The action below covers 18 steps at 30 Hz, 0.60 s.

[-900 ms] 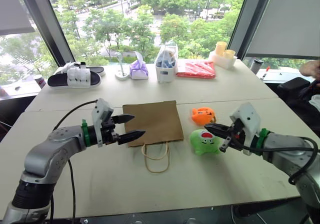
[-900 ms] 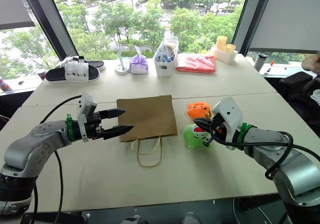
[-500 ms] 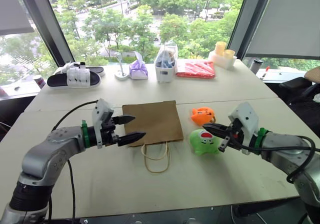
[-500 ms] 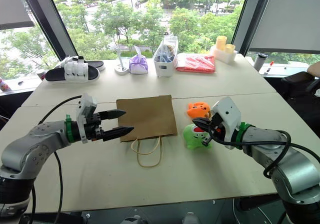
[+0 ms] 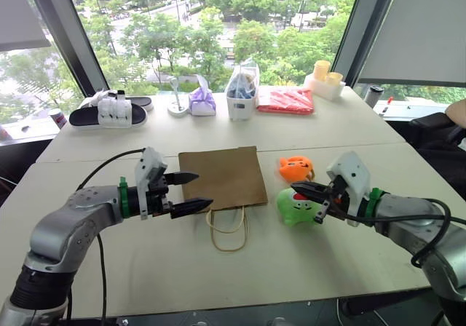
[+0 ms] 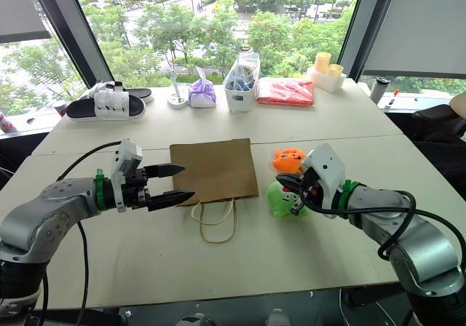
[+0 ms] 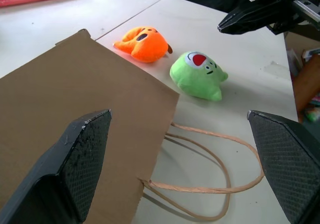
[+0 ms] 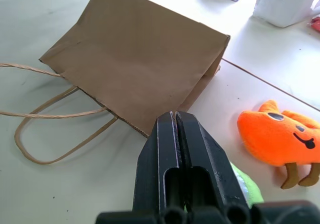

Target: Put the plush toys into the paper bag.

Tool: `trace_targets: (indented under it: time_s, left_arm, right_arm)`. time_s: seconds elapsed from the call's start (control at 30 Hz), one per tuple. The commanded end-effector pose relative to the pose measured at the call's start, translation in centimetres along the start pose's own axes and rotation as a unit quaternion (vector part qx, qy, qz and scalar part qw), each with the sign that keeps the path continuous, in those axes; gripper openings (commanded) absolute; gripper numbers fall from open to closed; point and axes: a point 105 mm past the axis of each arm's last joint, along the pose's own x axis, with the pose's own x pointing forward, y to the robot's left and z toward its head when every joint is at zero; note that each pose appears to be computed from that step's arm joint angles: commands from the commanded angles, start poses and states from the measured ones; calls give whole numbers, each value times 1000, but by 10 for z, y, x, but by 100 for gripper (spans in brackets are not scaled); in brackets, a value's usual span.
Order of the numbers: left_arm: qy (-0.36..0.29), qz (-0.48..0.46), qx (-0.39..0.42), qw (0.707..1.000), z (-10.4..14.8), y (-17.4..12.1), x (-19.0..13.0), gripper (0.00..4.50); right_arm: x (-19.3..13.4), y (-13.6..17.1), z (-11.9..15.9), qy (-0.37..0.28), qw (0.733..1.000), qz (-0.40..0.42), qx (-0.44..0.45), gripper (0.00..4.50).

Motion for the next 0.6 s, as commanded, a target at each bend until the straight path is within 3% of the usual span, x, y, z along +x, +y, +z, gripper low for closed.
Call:
trace_targets:
  time_s: [0.03,0.3,0.53,0.6]
  left_arm:
    - [23,-9,63,998,-1,0,-6,446]
    - [114,-93,152,977,-35,-8,-26,446]
    - [78,-93,174,977,-45,-1,17,446]
    - [68,-94,182,977,-47,-1,27,395]
  right_arm:
    - [-4,0,10,-19,1000,-7,-16,0]
    - [-6,3,6,-14,1000,-17,-17,0]
    - [-11,11,3,-12,999,-31,-10,0]
    - [-12,12,3,-11,999,-37,-9,0]
